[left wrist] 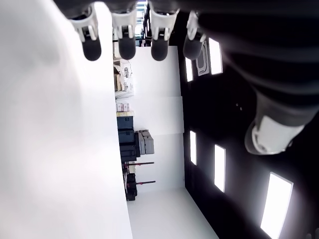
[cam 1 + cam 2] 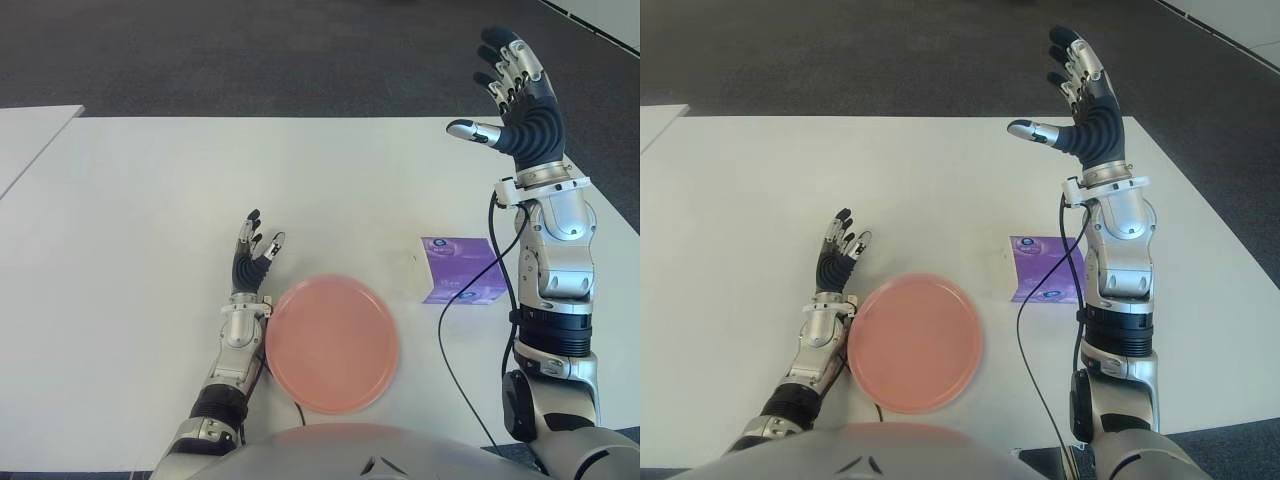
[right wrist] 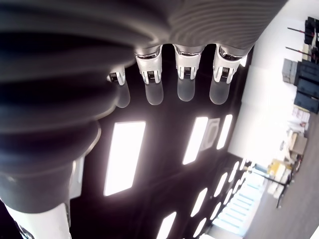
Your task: Put the tissue paper into the plate.
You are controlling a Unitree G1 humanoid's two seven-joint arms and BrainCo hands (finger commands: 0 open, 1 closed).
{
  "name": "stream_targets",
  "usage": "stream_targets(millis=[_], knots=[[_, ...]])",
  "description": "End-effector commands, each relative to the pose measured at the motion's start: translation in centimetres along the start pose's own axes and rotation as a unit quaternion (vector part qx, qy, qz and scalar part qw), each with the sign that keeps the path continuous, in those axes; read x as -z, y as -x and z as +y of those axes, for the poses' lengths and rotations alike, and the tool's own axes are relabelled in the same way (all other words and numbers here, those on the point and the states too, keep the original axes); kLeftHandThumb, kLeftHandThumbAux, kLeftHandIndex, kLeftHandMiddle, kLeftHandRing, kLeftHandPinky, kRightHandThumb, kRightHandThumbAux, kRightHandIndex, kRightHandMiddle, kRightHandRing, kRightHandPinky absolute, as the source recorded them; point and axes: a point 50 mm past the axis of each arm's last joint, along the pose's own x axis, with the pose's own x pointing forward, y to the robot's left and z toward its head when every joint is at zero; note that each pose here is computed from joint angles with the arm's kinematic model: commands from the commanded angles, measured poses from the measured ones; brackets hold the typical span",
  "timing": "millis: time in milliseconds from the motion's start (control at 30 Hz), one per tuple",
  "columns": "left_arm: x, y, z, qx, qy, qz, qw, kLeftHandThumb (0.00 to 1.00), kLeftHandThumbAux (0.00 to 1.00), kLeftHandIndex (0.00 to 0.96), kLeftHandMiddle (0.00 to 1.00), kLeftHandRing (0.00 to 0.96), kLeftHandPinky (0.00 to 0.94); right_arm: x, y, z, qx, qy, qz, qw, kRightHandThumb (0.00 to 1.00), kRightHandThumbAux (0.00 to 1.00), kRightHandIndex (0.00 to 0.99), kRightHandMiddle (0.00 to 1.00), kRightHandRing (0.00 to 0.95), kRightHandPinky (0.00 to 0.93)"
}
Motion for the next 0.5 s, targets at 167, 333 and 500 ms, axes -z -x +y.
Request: stream_targets(millis=[167,333,500], knots=[[1.99,1.91,0.47,0.006,-0.010,0.060,0.998,0.001,0.509,0.000,0.000,0.000,0.000,0.39,0.17,0.42,-0.002,-0.004,0.014,1.000,0.267,0.786,0.097,0.016,0.000,0.000],[1.84,1.88,0.50,0.005,-0.008,0.058,0.998,0.000,0.499,0.000,0.000,0.000,0.000,0.38,0.15,0.48,-0.002,-0.004,0.014,1.000,0.267,0.786,0.097,0.016,0.000,0.000],[1.76,1.86,0.53,0.004,-0.006,0.057,0.998,0.003,0.491,0.000,0.000,0.000,0.000,0.37,0.14,0.53,-0.002,-0.004,0.014,1.000,0.267,0.786,0.097,0.016,0.000,0.000]])
